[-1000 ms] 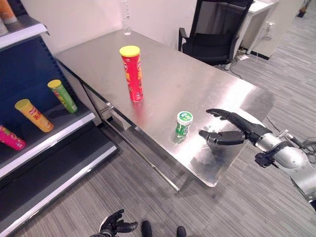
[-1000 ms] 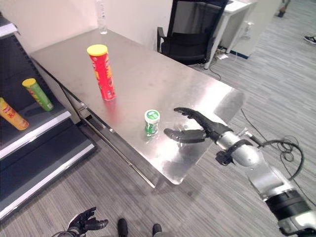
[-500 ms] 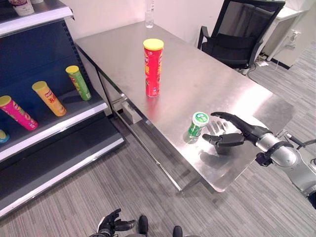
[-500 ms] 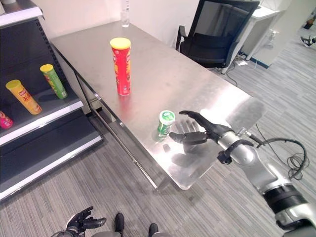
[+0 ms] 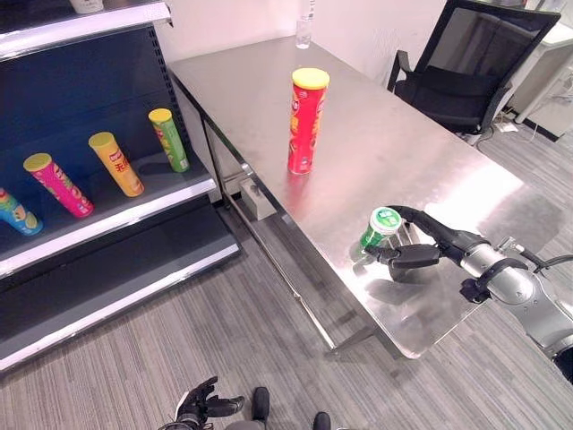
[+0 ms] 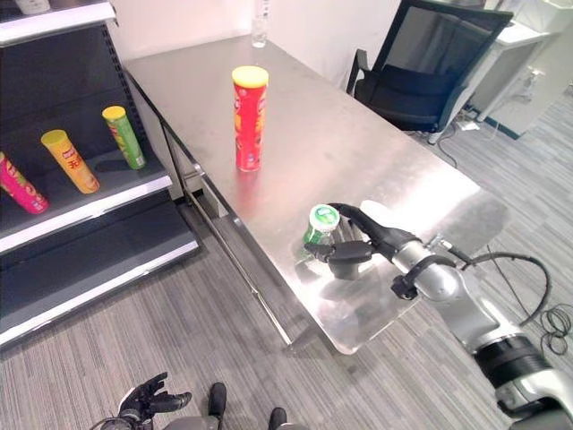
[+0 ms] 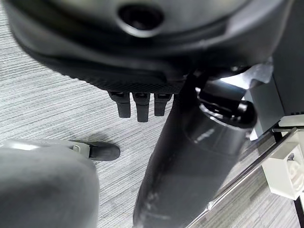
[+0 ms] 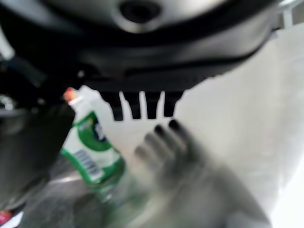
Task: Put the goods on the table back onto the shelves and tidy them up.
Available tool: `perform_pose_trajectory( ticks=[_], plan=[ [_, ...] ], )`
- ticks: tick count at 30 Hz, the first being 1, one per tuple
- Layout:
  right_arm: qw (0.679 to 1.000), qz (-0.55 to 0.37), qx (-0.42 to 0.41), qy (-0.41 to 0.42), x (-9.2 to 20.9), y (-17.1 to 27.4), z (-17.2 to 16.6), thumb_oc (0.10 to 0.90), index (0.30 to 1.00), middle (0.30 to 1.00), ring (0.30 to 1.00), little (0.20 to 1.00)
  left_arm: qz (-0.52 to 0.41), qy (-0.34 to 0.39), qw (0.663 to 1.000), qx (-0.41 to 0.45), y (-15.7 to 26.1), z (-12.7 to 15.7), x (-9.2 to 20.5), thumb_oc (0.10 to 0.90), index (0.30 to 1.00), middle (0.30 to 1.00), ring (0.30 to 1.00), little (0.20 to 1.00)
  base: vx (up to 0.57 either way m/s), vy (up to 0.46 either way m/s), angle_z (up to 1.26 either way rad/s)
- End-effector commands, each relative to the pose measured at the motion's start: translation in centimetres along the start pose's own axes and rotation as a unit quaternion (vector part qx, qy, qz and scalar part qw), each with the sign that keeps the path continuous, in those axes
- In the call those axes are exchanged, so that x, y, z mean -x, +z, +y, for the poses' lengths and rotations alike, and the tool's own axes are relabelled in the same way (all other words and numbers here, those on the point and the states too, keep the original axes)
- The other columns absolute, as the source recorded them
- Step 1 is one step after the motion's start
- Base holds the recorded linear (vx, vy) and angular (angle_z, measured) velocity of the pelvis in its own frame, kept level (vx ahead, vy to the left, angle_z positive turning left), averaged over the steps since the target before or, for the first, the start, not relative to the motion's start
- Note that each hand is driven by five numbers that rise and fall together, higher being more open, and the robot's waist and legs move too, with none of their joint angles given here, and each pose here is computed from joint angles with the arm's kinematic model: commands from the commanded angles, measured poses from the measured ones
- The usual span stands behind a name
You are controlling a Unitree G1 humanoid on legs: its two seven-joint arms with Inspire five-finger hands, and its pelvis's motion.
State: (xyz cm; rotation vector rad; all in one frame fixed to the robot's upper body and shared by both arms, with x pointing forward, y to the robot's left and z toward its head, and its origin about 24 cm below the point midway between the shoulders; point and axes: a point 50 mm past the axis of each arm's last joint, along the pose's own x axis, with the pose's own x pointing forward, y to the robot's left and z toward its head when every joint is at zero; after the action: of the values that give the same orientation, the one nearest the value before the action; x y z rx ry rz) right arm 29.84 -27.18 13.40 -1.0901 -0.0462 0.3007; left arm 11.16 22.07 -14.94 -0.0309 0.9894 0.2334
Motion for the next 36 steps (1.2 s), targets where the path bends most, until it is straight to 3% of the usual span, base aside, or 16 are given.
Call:
perform_pose_trajectory(
  ticks=[1,3,4,5,18,26,33,35,36],
  plan=[
    [0.99,-0.069,0.012,-0.12,-1.7,3.2,-5.3,0.8,0.9,0.9,0.9,0.9,-0.042,-0.001,0.999,-0.027,1.9,0.2,-0.3,0.8,0.9,0.9,0.9,0.9,0.02,-0.018,0.12],
    [0.99,-0.068,0.013,-0.124,-1.8,3.2,-5.3,0.8,0.9,0.9,0.9,0.9,-0.043,0.0,0.999,-0.027,1.9,0.2,-0.3,0.8,0.9,0.9,0.9,0.9,0.01,-0.019,0.06],
    [0.989,-0.065,0.017,-0.129,-1.8,3.1,-5.4,0.569,0.554,0.554,0.554,0.554,-0.044,0.001,0.999,-0.026,1.9,0.3,-0.3,0.8,0.9,0.9,0.9,0.9,0.0,0.0,0.0],
    [0.989,-0.059,0.023,-0.135,-2.0,3.0,-5.4,0.4,0.3,0.3,0.3,0.3,-0.045,0.002,0.999,-0.025,2.0,0.2,-0.3,0.8,0.9,0.9,0.9,0.9,0.0,0.0,0.0],
    [0.986,-0.054,0.029,-0.158,-2.4,3.0,-5.1,0.4,0.3,0.3,0.3,0.3,-0.046,0.016,0.999,-0.016,2.0,0.7,-0.3,0.8,0.9,0.9,0.9,0.9,0.0,-0.003,0.0],
    [0.974,-0.103,0.061,-0.191,-0.5,4.9,-7.1,0.4,0.3,0.3,0.3,0.3,-0.047,0.024,0.998,-0.015,2.2,1.2,-0.3,0.8,0.9,0.9,0.9,0.9,0.0,-0.005,0.0],
    [0.933,-0.248,0.092,-0.243,3.4,11.0,-10.8,0.4,0.3,0.3,0.3,0.3,-0.055,0.023,0.998,-0.006,2.2,1.5,-0.1,0.8,0.9,0.9,0.9,0.9,0.0,-0.048,-0.03],
    [0.893,-0.335,0.08,-0.29,5.0,14.6,-12.6,0.4,0.3,0.3,0.3,0.3,-0.064,0.028,0.998,0.0,2.7,1.8,-0.1,0.8,0.9,0.9,0.9,0.9,-0.05,-0.108,0.01],
    [0.893,-0.336,0.079,-0.29,5.0,14.6,-12.6,0.4,0.3,0.3,0.3,0.3,-0.064,0.028,0.998,0.001,2.7,1.9,-0.1,0.8,0.9,0.9,0.9,0.9,-0.08,-0.088,0.11]
  ],
)
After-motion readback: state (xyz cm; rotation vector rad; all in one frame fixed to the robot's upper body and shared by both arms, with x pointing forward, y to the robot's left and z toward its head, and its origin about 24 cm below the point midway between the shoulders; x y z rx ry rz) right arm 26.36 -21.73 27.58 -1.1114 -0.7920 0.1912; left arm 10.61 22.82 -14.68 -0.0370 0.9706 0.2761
